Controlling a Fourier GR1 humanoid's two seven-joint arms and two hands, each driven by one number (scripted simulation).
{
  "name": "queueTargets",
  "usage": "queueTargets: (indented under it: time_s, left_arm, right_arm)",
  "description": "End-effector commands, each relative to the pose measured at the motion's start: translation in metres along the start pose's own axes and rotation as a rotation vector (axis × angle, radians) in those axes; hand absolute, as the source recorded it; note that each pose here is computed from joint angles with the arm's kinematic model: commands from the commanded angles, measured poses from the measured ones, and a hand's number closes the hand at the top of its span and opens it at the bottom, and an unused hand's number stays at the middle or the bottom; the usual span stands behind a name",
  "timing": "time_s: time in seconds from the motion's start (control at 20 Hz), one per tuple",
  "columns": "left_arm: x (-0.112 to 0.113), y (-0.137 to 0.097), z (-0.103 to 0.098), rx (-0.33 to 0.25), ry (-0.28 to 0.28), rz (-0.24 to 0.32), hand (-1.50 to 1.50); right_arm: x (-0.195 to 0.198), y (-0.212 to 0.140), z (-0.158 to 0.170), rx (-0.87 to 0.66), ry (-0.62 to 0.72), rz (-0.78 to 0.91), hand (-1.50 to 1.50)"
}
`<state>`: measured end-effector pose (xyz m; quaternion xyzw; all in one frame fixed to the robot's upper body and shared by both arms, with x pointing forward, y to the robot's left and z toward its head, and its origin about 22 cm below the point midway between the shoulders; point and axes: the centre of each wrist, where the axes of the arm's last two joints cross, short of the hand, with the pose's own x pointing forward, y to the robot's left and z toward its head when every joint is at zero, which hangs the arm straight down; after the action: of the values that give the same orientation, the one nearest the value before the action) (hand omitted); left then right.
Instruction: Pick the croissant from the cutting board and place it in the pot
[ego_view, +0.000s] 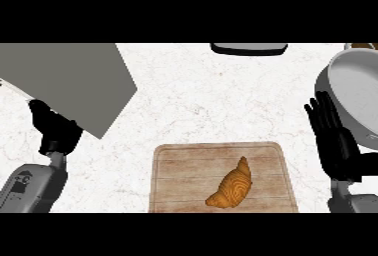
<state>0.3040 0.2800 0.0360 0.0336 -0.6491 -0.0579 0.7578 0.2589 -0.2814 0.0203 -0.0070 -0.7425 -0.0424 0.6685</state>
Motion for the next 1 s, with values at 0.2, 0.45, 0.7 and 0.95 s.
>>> queueTargets:
  time_s: [0.2, 0.45, 0.7, 0.95]
  left_arm:
    - [-0.025, -0.018, 0.021, -0.084, 0.044, 0.111, 0.00]
    - [-0.035, -0.012, 0.038, -0.099, 0.049, 0.165, 0.00]
    - [-0.031, -0.022, 0.037, -0.159, 0.039, 0.175, 0.00]
    - [-0.016, -0.026, 0.028, -0.209, 0.009, 0.149, 0.00]
  right_arm:
    - [-0.014, -0.053, 0.038, -0.514, 0.081, 0.501, -1.50]
    - [-0.069, -0.115, 0.134, -0.811, 0.536, 0.778, -1.50]
    - [-0.085, -0.088, 0.171, -0.798, 0.608, 0.914, -1.50]
    - [-0.087, -0.068, 0.179, -0.809, 0.681, 0.909, -1.50]
